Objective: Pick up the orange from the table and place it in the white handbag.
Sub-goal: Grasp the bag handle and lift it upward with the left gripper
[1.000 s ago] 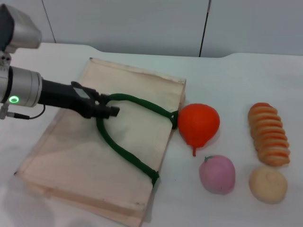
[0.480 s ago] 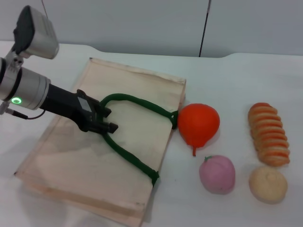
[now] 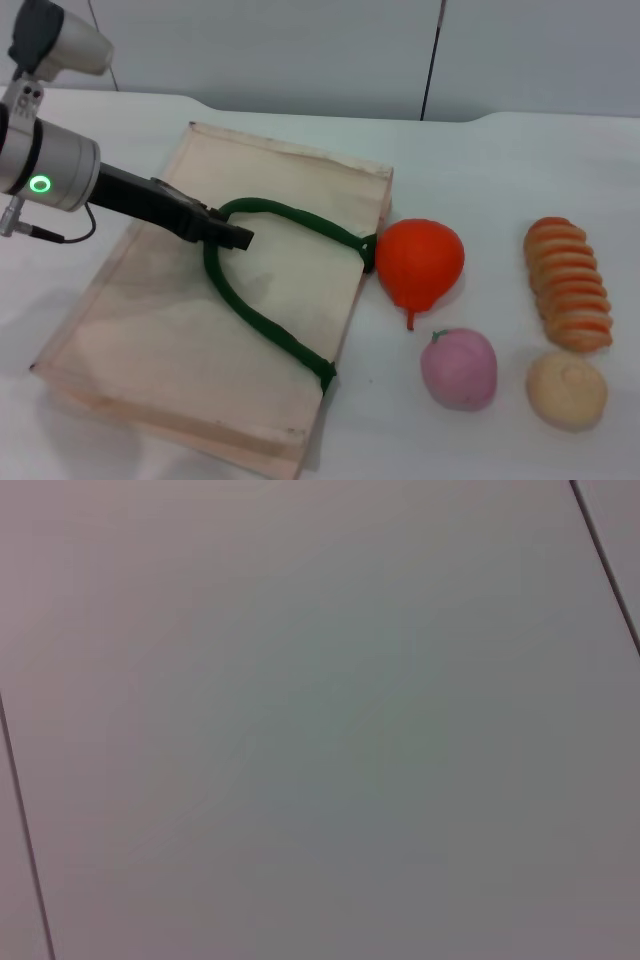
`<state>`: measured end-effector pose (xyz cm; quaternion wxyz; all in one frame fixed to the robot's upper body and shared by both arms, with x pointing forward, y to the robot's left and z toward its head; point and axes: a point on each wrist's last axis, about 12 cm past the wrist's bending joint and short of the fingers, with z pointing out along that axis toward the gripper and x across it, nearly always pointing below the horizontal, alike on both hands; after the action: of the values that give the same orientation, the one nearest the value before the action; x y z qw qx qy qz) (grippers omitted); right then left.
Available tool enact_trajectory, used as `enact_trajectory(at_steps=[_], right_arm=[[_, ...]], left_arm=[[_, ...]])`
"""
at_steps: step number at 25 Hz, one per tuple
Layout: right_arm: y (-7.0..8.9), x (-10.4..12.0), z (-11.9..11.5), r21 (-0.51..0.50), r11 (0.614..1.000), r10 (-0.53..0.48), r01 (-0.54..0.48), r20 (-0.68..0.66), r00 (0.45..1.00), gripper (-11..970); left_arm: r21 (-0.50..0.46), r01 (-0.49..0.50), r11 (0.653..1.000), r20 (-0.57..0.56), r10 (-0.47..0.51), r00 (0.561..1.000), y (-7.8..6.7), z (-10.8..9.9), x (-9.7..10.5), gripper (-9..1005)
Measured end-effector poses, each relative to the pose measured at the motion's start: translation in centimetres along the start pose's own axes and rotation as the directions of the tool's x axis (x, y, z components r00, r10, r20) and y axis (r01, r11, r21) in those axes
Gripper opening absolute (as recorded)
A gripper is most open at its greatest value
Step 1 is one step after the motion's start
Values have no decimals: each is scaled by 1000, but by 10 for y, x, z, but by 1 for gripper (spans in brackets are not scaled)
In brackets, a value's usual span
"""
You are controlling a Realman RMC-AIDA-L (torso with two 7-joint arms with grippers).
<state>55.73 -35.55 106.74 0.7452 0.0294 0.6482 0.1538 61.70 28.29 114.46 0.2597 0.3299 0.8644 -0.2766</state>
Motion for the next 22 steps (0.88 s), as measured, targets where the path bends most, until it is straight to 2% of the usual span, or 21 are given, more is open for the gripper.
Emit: enact_trajectory(at_steps=[5,8,11,22], right_arm=[[0,0,0,0,1000,0,0,0,1000,884],[0,0,0,0,1000,0,0,0,1000,884],[0,0,1,-2,1000,0,0,1,1000,884],[1,0,2,-3,1000,0,0,2,1000,885]], left_arm=[[43,179,983,1,-180,984,-4,-3,0,559],[75,238,968,-11,-238,971,-7,-6,1,559],[48,300,953,-32,-299,954,-5,-12,3,559],[-33,415,909,-138,-415,899,-1,-22,12,558]])
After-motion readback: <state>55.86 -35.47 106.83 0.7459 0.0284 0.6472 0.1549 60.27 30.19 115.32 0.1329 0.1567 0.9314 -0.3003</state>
